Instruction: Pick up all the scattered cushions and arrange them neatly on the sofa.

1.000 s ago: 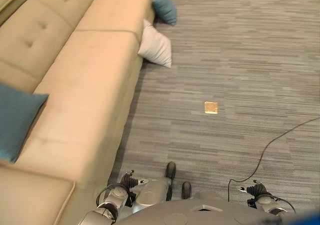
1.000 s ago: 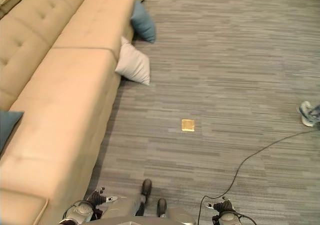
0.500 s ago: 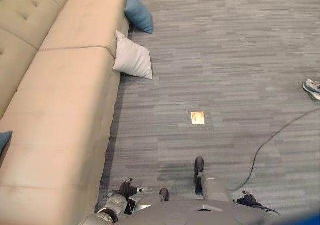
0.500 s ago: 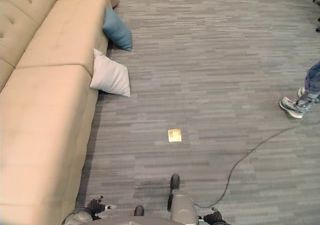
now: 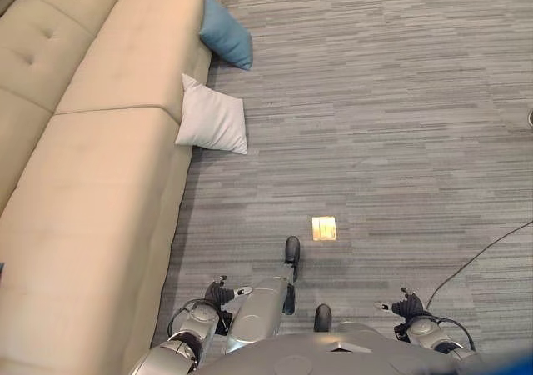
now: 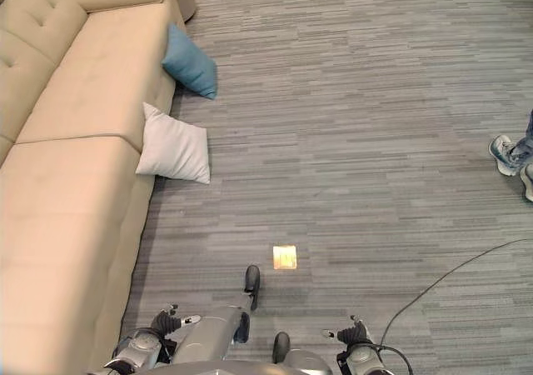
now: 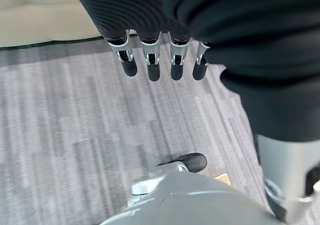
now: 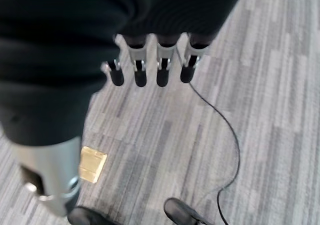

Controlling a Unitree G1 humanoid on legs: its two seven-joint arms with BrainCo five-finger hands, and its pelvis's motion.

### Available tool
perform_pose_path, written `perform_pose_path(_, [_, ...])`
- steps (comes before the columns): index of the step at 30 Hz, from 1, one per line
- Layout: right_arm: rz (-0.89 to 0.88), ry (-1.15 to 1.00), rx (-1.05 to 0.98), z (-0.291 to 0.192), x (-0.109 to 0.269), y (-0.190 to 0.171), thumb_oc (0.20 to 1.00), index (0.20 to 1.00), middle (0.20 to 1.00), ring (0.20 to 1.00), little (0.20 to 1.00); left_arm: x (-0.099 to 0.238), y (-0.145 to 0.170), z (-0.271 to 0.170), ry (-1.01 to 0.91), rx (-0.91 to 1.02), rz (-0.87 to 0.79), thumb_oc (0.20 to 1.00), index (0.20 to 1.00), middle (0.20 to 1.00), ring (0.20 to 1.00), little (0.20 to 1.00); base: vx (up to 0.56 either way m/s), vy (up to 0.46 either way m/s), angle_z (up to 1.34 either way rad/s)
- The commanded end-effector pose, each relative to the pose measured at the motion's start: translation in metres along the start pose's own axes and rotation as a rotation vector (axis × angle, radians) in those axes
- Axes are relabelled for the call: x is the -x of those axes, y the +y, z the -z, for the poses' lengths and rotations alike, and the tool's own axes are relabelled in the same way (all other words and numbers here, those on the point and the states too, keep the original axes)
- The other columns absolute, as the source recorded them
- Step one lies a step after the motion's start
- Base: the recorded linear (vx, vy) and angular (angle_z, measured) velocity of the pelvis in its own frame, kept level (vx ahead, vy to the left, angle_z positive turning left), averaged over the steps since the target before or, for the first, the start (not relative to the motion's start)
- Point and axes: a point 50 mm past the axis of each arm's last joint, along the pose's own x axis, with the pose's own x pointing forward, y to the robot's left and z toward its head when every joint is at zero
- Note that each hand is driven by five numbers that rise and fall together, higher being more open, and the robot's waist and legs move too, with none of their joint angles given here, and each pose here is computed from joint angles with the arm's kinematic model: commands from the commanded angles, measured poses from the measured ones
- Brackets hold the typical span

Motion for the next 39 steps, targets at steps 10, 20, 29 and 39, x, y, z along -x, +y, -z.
perform_pose_path(10, [0.016, -0.055, 0.081, -0.006, -0.003, -0.014, 1.000, 1.000, 1.000, 1.000, 1.000, -0.002, -0.011, -0.015, -0.034, -0.022, 0.028, 1.000, 1.000, 1.000, 1.000, 1.000, 0.28, 0.022, 0.19])
perform_pose_path(20, [0.021, -0.024, 0.087, -0.001, -0.004, -0.021, 1.000, 1.000, 1.000, 1.000, 1.000, 0.002, -0.022, 0.000, 0.017, -0.013, 0.072, 1.000, 1.000, 1.000, 1.000, 1.000, 0.36, -0.320, 0.49])
perform_pose_path(29, [0.026, 0.024, 0.027, 0.015, -0.003, -0.029, 1.000, 1.000, 1.000, 1.000, 1.000, 0.004, -0.025, 0.008, 0.029, -0.022, 0.111, 1.000, 1.000, 1.000, 1.000, 1.000, 0.29, -0.062, 0.37])
perform_pose_path(39, [-0.015, -0.012, 0.052, 0.003, -0.004, -0.019, 1.000, 1.000, 1.000, 1.000, 1.000, -0.001, -0.013, -0.011, -0.039, -0.031, 0.075, 1.000, 1.000, 1.000, 1.000, 1.000, 0.28, -0.019, 0.96])
